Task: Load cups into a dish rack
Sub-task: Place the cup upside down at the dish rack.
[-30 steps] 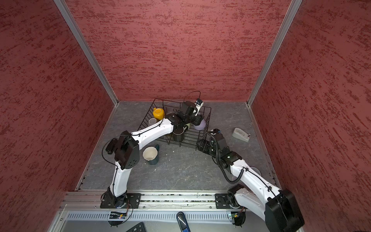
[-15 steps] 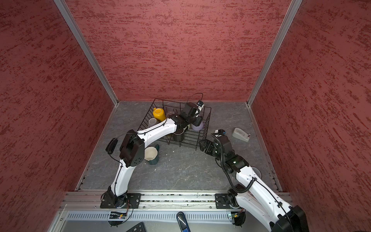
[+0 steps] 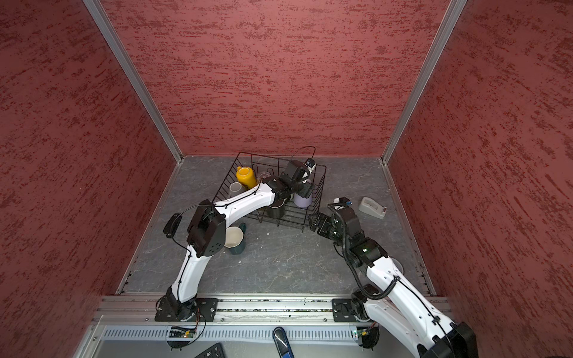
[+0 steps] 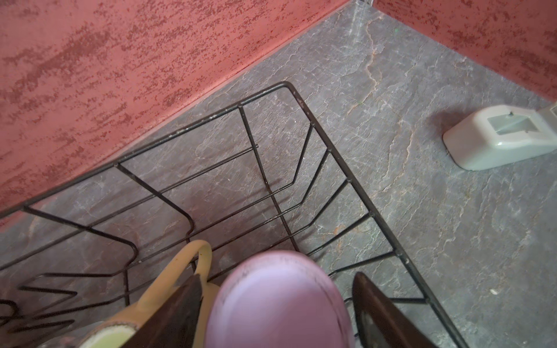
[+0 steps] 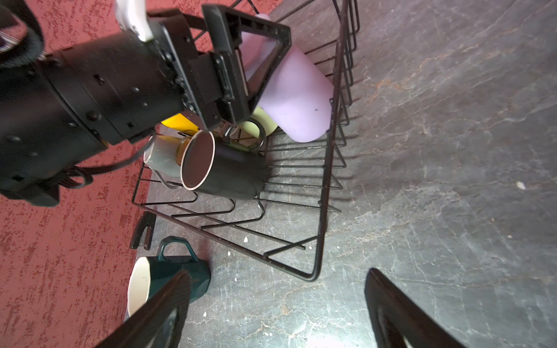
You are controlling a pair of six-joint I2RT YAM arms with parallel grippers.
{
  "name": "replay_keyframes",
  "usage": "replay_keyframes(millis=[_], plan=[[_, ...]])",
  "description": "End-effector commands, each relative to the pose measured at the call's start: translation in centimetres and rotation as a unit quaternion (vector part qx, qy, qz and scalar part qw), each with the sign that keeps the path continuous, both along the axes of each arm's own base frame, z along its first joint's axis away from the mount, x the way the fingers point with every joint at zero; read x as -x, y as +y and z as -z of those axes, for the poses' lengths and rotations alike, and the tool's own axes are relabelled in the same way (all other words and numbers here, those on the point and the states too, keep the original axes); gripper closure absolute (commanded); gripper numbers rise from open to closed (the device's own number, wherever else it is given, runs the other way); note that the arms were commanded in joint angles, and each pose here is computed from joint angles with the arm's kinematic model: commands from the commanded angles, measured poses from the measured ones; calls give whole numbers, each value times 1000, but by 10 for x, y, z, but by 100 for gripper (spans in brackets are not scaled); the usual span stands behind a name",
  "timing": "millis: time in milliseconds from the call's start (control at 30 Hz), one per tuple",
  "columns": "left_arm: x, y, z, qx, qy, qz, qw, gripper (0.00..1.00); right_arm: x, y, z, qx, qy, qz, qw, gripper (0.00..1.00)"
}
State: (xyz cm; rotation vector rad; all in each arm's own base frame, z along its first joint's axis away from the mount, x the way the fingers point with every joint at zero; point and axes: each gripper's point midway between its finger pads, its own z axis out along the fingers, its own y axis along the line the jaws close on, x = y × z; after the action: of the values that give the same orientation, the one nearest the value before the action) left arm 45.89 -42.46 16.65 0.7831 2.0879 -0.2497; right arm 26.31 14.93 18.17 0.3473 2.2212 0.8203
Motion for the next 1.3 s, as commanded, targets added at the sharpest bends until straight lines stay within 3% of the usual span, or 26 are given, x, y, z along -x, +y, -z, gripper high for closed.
replay_keyframes(millis=[0, 167, 400, 567, 767, 933, 1267], plan=[[0, -5, -26, 16, -24, 6, 1000, 8, -5, -7, -14, 6, -16, 16, 1000, 9], [5, -4, -42, 30, -33, 6, 999, 0, -5, -11, -21, 19, -24, 21, 999, 8], [16, 20, -117, 104, -79, -9, 991, 0, -9, -20, -45, 67, -43, 20, 997, 11], [25, 67, -178, 175, -101, -34, 979, 0, -9, -22, -67, 80, -63, 16, 995, 17], [57, 143, -235, 261, -145, -64, 952, 0, -9, 8, -65, 97, -40, -50, 993, 25], [92, 227, -247, 283, -142, -125, 940, 0, 1, 63, -66, 116, -39, -102, 987, 27], [156, 372, -207, 232, -147, -296, 915, 0, 33, 179, -39, 161, -22, -210, 964, 28]])
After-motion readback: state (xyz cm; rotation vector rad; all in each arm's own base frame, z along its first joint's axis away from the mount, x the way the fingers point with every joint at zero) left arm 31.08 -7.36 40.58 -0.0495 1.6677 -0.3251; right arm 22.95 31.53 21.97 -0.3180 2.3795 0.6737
